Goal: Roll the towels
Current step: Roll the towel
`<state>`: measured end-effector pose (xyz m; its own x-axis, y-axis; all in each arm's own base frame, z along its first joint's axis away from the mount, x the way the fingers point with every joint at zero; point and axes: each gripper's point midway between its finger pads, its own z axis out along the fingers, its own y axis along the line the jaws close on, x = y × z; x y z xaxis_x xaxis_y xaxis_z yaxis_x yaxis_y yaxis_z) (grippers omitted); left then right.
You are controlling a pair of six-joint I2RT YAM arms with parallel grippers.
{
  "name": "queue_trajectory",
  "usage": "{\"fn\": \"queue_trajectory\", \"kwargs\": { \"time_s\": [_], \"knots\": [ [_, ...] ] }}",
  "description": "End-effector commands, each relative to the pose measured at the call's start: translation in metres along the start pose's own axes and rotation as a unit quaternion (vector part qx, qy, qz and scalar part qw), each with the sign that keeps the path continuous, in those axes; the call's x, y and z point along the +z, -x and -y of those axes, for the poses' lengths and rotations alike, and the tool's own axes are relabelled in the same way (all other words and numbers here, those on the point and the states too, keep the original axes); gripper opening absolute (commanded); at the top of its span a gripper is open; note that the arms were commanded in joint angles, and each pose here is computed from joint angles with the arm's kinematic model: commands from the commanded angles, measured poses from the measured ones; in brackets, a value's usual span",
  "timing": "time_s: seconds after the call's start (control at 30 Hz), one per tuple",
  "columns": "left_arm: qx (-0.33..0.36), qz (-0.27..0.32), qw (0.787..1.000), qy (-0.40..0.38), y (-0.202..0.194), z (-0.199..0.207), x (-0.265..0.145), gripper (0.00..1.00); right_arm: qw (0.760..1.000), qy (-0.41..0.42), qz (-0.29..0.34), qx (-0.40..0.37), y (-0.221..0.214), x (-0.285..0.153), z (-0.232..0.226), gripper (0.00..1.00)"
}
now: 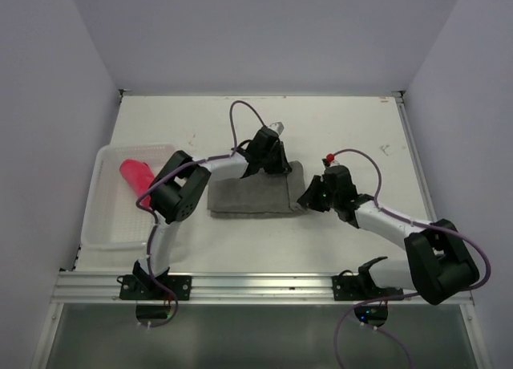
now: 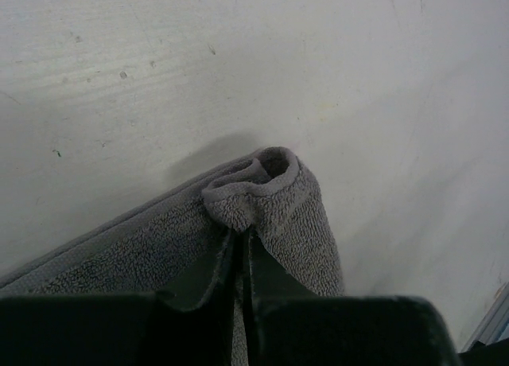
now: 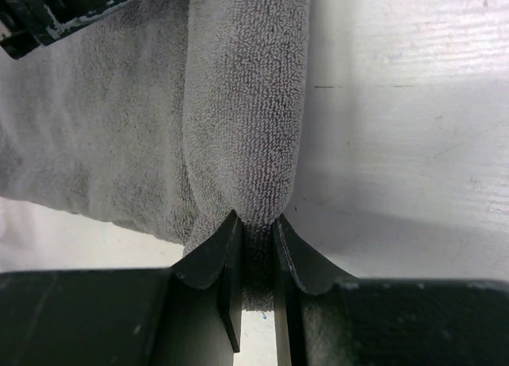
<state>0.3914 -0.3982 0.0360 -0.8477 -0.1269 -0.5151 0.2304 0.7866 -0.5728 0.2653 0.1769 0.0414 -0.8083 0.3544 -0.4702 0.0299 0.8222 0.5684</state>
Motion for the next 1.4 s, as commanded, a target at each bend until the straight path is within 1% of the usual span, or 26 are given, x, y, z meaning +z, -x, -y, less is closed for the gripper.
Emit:
{"fn": "queue_trajectory", "kwargs": {
  "time_s": [0.0,0.1,0.13,0.17,0.27,0.37,0.5,0.63,0.67,0.73,0.83,0.9,0.93,0.97,1.03,1.1,1.13,1.17,1.2,1.23,1.37],
  "knots": [
    [-0.006,0.039,0.999,0.014,0.033,-0.006,-0.018,0.09,0.992,-0.087,-0.007,-0.092,0.003,-0.012,0.014,0.0],
    [-0.003,0.043,0.999,0.007,0.038,-0.001,-0.021,0.16,0.982,-0.131,-0.007,-0.139,0.004,-0.013,0.015,0.0],
    [-0.005,0.031,0.999,0.017,0.032,-0.006,-0.022,0.18,0.978,-0.138,-0.011,-0.153,0.001,-0.013,0.013,0.0],
    [-0.004,0.033,0.999,0.016,0.034,-0.005,-0.024,0.22,0.974,-0.157,-0.003,-0.164,0.005,-0.014,0.016,0.0],
    [-0.002,0.034,0.999,0.017,0.034,-0.005,-0.027,0.26,0.965,-0.185,-0.006,-0.184,0.005,-0.015,0.018,0.0],
    [-0.003,0.032,0.999,0.018,0.032,-0.008,-0.028,0.28,0.957,-0.21,0.0,-0.199,0.01,-0.018,0.019,0.0],
    [-0.002,0.032,0.999,0.011,0.033,-0.006,-0.029,0.29,0.943,-0.239,0.008,-0.231,0.014,-0.019,0.014,0.0],
    [-0.002,0.036,0.999,0.008,0.035,-0.003,-0.034,0.3,0.92,-0.279,0.023,-0.274,0.018,-0.02,0.007,0.0],
    [-0.001,0.04,0.999,0.007,0.037,-0.002,-0.037,0.3,0.913,-0.293,0.014,-0.283,0.015,-0.02,0.011,0.0],
    [-0.001,0.041,0.999,0.006,0.038,-0.001,-0.039,0.3,0.908,-0.297,0.021,-0.296,0.015,-0.02,0.002,0.0],
    [-0.003,0.045,0.999,0.007,0.041,-0.004,-0.047,0.31,0.892,-0.321,0.026,-0.317,0.014,-0.019,0.001,0.0],
    [-0.013,0.036,0.999,0.01,0.034,-0.012,-0.049,0.31,0.878,-0.343,0.033,-0.331,0.016,-0.02,0.003,0.0],
    [-0.014,0.052,0.999,-0.004,0.044,-0.009,-0.051,0.31,0.874,-0.346,0.035,-0.34,0.013,-0.02,0.0,0.0],
    [-0.021,0.047,0.999,-0.01,0.041,-0.01,-0.054,0.31,0.869,-0.354,0.039,-0.343,0.015,-0.022,-0.002,0.0],
    [-0.024,0.057,0.998,-0.024,0.048,-0.007,-0.062,0.31,0.852,-0.376,0.049,-0.361,0.015,-0.023,-0.003,0.0],
    [-0.027,0.058,0.998,-0.027,0.048,-0.007,-0.065,0.32,0.841,-0.396,0.058,-0.364,0.019,-0.026,-0.008,0.0],
    [-0.029,0.06,0.997,-0.034,0.05,-0.004,-0.066,0.32,0.832,-0.405,0.052,-0.375,0.013,-0.022,-0.008,0.0],
    [-0.035,0.056,0.997,-0.041,0.047,-0.001,-0.067,0.32,0.831,-0.409,0.056,-0.373,0.013,-0.02,-0.011,0.0],
    [-0.037,0.054,0.997,-0.051,0.045,0.001,-0.067,0.32,0.823,-0.416,0.054,-0.383,0.01,-0.018,-0.015,0.0],
    [-0.039,0.058,0.996,-0.055,0.047,0.003,-0.067,0.32,0.825,-0.412,0.057,-0.382,0.01,-0.018,-0.021,0.0],
    [-0.055,0.046,0.995,-0.066,0.037,0.003,-0.067,0.32,0.825,-0.406,0.055,-0.39,0.001,-0.009,-0.028,0.0]
  ]
}}
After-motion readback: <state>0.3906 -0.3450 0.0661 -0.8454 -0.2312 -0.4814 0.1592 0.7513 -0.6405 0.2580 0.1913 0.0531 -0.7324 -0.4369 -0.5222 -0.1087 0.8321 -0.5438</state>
